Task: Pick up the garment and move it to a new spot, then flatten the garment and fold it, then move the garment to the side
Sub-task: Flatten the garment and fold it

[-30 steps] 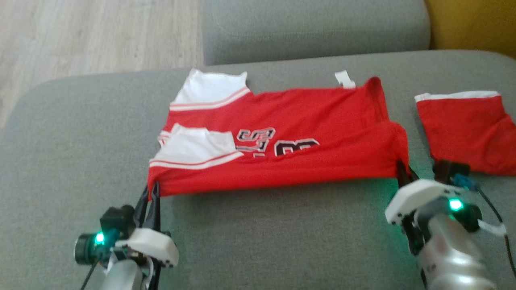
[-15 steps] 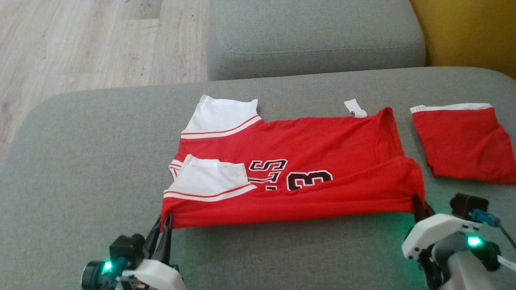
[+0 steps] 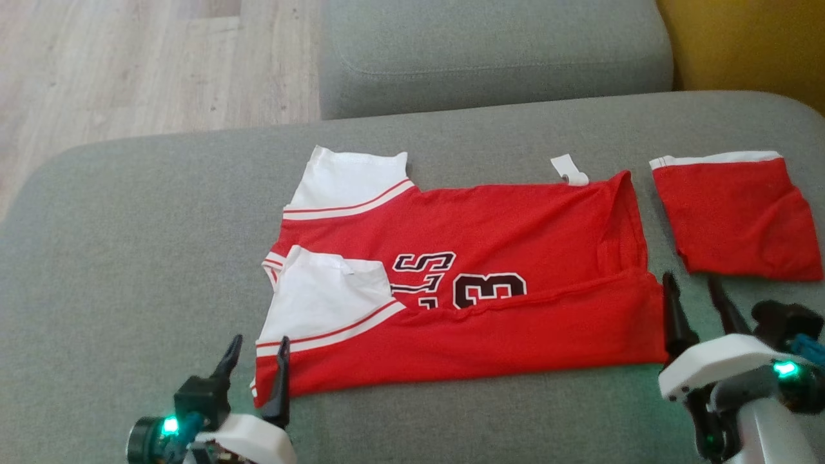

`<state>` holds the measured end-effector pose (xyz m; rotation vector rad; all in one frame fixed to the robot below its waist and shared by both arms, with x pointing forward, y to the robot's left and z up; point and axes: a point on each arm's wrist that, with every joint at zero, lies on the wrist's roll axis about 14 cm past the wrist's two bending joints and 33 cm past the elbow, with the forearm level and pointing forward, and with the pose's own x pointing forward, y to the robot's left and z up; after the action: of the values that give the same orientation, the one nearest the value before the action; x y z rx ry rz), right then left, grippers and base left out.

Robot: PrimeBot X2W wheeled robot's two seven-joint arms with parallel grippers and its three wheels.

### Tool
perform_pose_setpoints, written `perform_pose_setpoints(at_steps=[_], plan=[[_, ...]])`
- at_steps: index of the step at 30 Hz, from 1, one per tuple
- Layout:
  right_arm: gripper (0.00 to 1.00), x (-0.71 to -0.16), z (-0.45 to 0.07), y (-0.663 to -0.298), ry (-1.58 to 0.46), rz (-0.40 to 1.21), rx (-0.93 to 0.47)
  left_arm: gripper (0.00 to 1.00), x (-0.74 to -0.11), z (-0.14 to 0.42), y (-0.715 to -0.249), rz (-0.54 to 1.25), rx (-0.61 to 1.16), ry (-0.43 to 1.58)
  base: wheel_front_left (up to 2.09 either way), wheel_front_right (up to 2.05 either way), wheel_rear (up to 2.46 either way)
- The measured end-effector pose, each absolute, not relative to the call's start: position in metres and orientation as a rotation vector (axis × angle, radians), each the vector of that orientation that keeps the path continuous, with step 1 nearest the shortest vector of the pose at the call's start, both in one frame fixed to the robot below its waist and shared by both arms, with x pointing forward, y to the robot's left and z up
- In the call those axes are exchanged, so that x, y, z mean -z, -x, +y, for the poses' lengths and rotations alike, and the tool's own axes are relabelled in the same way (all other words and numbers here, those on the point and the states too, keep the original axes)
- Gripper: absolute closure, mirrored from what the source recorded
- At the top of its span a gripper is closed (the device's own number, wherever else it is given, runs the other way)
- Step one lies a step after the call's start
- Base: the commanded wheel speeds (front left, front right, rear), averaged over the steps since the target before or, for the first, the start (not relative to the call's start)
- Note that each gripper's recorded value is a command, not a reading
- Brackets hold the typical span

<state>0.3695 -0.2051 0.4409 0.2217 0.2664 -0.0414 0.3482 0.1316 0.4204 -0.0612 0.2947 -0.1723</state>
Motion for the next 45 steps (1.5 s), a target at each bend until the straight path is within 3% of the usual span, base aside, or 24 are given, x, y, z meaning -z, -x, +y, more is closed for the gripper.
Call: perform_pose_setpoints(at_steps=[10, 16, 22, 29, 45], plan=[[0.00, -0.468, -0.198, -0.383, -0.225, 0.120, 0.016, 0.00, -0.461, 0.134, -0.396, 0.117, 0.149, 0.062, 0.00, 0.00, 0.00], [0.00, -0.469, -0.197, -0.399, -0.228, 0.089, 0.012, 0.00, -0.508, 0.119, -0.475, 0.009, 0.273, 0.007, 0.00, 0.00, 0.00], [0.00, -0.470, -0.206, -0.419, -0.224, 0.054, 0.033, 0.00, -0.481, 0.112, -0.546, 0.241, 0.369, -0.104, 0.00, 0.00, 0.00], [0.00, -0.444, -0.225, -0.413, -0.235, 0.107, 0.098, 0.00, -0.407, 0.108, -0.571, 0.535, 0.405, -0.135, 0.00, 0.00, 0.00], [0.00, -0.422, -0.248, -0.408, -0.233, 0.149, 0.175, 0.00, -0.359, 0.096, -0.603, 0.683, 0.415, -0.105, 0.00, 0.00, 0.00]])
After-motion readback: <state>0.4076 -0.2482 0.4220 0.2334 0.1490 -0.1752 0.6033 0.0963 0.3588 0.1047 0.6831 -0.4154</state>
